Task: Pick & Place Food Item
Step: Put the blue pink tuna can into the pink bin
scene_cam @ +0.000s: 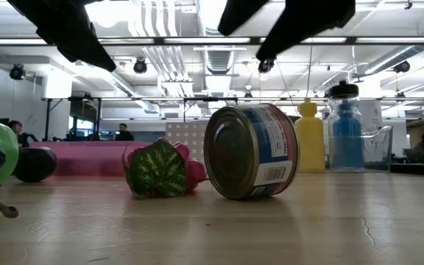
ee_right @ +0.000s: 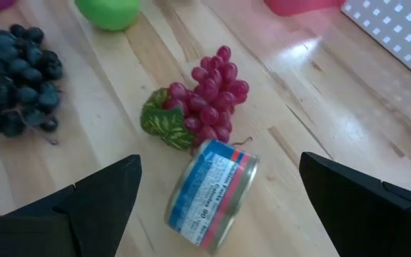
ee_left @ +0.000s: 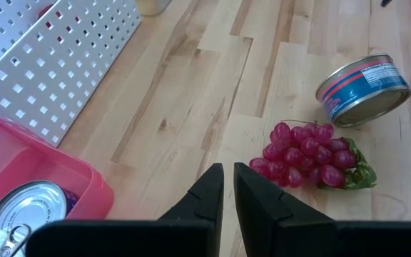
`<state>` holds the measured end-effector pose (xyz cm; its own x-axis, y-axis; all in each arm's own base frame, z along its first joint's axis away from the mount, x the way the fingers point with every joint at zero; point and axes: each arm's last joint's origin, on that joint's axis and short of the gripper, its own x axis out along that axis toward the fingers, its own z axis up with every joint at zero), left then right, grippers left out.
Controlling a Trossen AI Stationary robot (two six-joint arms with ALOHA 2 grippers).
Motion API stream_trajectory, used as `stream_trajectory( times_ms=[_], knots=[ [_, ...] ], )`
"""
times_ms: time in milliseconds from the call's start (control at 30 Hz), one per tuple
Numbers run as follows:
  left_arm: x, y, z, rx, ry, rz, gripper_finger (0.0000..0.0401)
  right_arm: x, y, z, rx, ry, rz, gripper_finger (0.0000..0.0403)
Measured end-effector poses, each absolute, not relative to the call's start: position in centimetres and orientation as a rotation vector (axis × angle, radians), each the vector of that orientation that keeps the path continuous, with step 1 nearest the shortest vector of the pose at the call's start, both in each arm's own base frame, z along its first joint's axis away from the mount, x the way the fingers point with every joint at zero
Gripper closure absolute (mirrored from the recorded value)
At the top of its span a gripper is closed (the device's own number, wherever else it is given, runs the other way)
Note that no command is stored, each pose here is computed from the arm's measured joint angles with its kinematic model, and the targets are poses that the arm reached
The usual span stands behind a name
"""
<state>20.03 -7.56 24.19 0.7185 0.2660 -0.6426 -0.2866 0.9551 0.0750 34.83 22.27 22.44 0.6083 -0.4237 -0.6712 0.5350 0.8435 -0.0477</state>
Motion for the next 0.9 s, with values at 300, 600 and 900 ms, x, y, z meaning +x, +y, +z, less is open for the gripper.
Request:
stream_trajectory(
  times_ms=[300,600,900],
  knots=[
    [20.0,-7.6,24.2,-0.031,0.706,0.306,0.0363,35.1,22.7,23.6,-0.034,0.792,-0.429,0.0023],
    [20.0,-7.6,24.2,-0.031,0.706,0.306,0.0363,34.9,23.2,24.0,-0.206,0.871,-0.281,0.0023],
    [20.0,-7.6,24.2,-0.031,0.706,0.306,0.0363,34.6,23.5,23.6,-0.513,0.934,-0.103,0.0023]
  ],
)
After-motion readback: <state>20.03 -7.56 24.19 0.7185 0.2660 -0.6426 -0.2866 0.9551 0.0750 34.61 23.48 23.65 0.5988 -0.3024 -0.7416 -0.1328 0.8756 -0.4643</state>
